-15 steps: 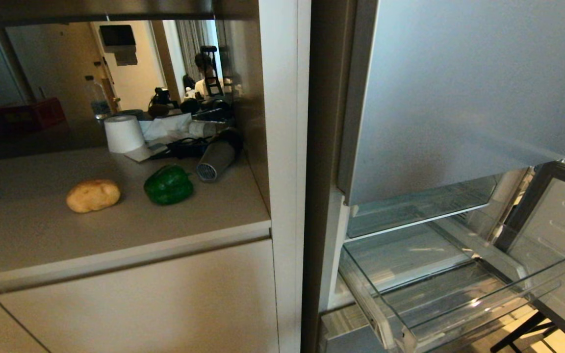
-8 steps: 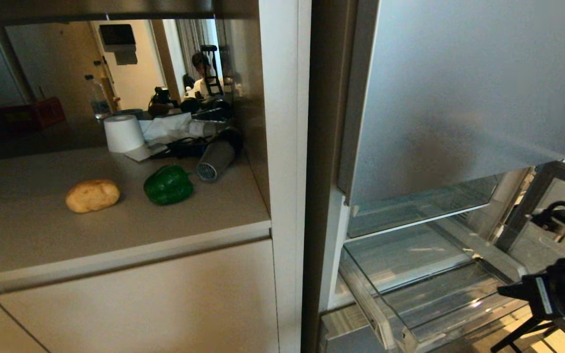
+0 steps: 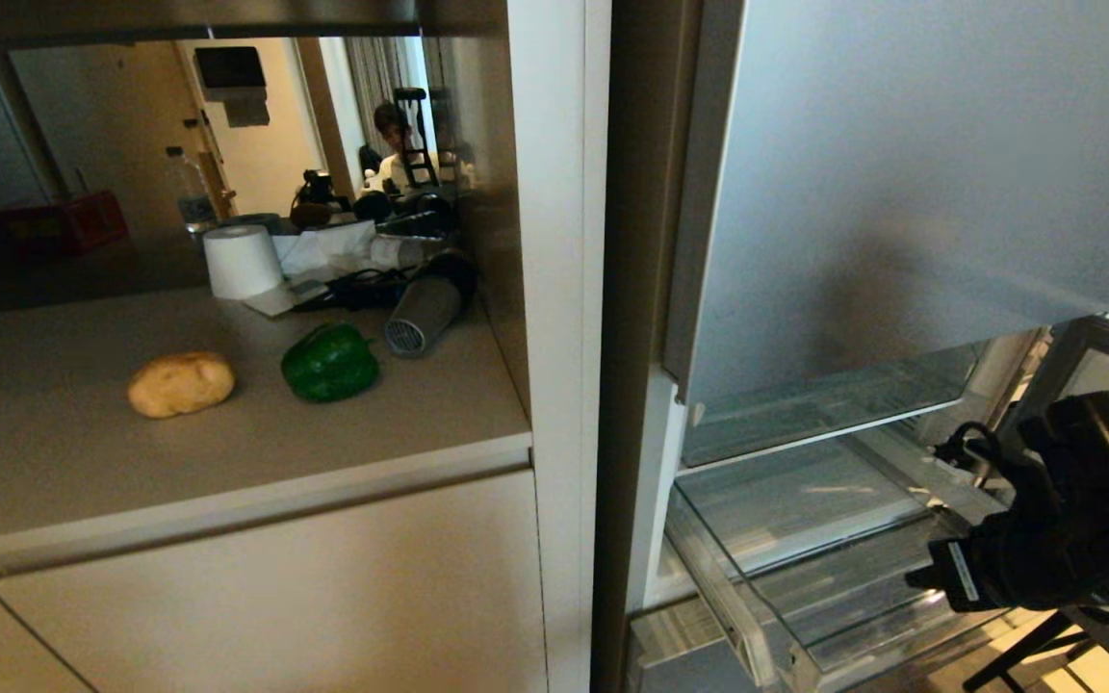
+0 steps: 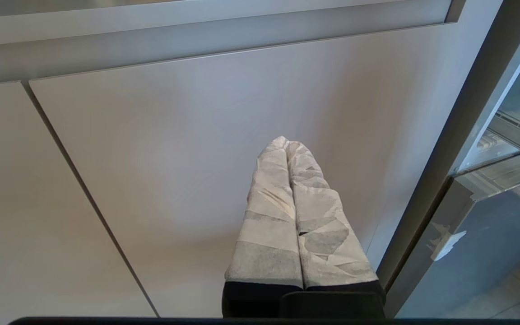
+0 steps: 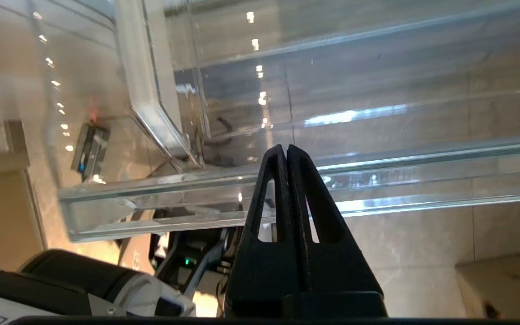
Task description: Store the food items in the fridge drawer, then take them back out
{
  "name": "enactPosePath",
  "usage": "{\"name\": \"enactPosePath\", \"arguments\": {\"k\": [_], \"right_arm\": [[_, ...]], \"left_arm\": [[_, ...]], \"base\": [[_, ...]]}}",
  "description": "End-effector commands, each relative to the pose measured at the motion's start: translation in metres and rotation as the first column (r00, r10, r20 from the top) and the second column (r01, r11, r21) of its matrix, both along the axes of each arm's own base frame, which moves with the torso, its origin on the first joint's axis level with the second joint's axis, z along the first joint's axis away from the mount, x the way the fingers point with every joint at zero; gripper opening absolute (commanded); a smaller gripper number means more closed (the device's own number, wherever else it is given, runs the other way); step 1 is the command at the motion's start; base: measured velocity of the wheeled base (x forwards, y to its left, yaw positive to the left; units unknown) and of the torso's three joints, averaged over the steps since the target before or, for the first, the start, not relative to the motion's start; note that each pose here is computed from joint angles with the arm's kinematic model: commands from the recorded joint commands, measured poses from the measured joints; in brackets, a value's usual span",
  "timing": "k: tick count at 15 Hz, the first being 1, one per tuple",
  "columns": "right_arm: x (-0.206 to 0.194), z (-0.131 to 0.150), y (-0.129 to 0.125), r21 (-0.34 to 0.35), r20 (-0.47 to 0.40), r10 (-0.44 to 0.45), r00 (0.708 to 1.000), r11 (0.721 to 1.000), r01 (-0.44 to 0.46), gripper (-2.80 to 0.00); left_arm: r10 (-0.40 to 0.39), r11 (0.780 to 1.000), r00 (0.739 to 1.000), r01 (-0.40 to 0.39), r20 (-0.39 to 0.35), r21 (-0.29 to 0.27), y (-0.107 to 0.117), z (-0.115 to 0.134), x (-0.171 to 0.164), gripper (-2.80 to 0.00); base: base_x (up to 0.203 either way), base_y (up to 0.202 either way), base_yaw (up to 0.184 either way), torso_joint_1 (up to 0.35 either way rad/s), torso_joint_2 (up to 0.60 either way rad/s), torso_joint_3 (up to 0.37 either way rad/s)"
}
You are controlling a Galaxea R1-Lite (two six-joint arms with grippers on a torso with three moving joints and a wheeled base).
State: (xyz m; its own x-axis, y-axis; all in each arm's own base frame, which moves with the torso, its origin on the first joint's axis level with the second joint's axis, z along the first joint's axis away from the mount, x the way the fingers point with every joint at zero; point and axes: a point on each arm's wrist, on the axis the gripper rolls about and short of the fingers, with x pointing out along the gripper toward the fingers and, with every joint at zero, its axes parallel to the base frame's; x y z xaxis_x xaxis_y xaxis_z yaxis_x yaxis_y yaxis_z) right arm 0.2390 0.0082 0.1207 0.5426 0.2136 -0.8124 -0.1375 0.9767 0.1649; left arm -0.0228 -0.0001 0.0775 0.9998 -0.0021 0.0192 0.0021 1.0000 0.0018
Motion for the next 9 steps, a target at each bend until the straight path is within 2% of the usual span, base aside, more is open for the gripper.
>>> {"name": "enactPosePath", "arguments": {"k": [1,9], "right_arm": [[0.001,-0.006,0.000,0.001,-0.027,0.002,1.000,1.000,-0.002,-2.80],[0.006,-0.021,0.000,-0.003,-0.039,0.005,0.999,1.000,-0.005,-2.80]], "left_arm": [[-0.001,1.000,1.000,0.001,-0.010,0.000,0.000,-0.003,0.001,-2.80],[-0.001,1.000,1.000,0.001,-0.010,0.000,0.000,-0.003,0.001,-2.80]], "base": [[0.000,0.000,0.000,0.000,0.00,0.000],[0.000,0.000,0.000,0.000,0.00,0.000]]}}
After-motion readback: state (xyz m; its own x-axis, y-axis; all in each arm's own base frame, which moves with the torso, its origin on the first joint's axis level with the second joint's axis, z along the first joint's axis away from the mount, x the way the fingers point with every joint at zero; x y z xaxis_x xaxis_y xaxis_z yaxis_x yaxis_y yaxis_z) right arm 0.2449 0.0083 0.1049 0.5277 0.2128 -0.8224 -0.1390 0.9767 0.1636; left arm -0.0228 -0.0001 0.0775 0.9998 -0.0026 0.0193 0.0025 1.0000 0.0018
